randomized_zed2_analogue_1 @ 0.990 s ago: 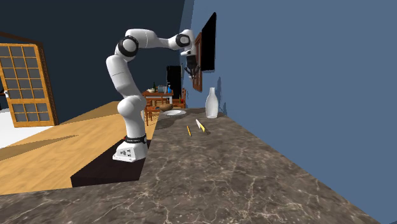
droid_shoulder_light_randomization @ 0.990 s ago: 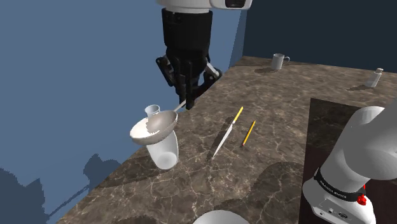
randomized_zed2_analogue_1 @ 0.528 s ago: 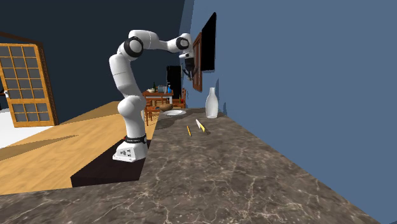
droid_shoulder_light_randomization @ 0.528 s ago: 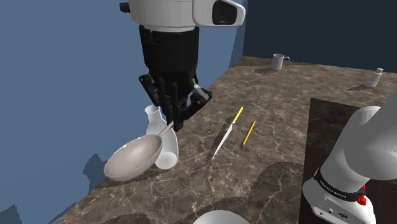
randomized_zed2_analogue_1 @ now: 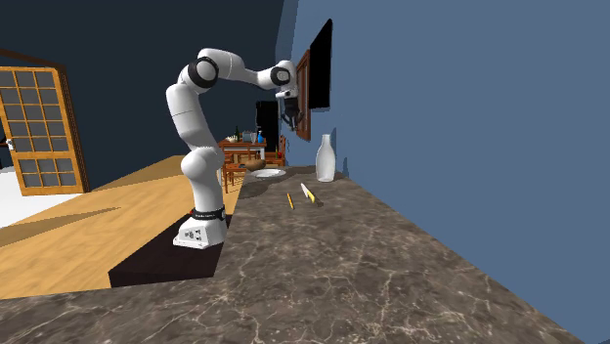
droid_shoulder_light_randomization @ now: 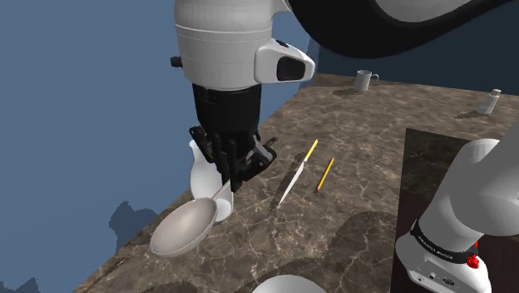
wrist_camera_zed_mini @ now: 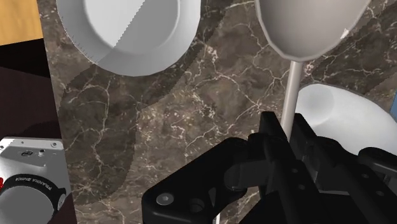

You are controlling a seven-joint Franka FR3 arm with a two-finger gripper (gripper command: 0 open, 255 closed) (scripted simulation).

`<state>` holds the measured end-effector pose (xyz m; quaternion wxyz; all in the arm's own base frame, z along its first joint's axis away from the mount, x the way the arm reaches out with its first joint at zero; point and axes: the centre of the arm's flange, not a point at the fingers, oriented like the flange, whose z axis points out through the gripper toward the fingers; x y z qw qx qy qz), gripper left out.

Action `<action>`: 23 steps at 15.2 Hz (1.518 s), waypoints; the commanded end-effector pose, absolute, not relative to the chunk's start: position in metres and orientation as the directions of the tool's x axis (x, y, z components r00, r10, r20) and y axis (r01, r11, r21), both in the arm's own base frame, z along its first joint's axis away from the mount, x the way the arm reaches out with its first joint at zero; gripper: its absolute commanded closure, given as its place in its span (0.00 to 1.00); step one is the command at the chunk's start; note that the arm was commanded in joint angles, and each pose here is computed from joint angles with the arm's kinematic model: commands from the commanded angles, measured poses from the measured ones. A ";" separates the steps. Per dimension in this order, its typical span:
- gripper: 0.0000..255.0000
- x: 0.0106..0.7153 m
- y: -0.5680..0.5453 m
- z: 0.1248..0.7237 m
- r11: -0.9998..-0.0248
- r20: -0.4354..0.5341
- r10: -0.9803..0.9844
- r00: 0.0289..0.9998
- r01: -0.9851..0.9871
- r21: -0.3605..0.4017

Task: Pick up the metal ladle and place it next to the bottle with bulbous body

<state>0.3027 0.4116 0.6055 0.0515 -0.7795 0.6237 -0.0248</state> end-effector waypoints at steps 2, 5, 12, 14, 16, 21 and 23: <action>1.00 0.302 0.411 0.589 -0.216 -0.026 -0.975 0.221 -0.970 -0.112; 1.00 0.302 0.411 0.573 -0.216 -0.026 -0.975 0.221 -0.970 -0.112; 1.00 0.302 0.411 0.536 -0.216 -0.026 -0.975 0.221 -0.970 -0.112; 1.00 0.302 0.411 0.526 -0.216 -0.026 -0.975 0.221 -0.970 -0.112; 1.00 0.302 0.411 0.515 -0.216 -0.026 -0.975 0.221 -0.970 -0.112; 1.00 0.302 0.411 0.489 -0.216 -0.026 -0.975 0.221 -0.970 -0.112; 1.00 0.302 0.411 0.478 -0.216 -0.026 -0.975 0.221 -0.970 -0.112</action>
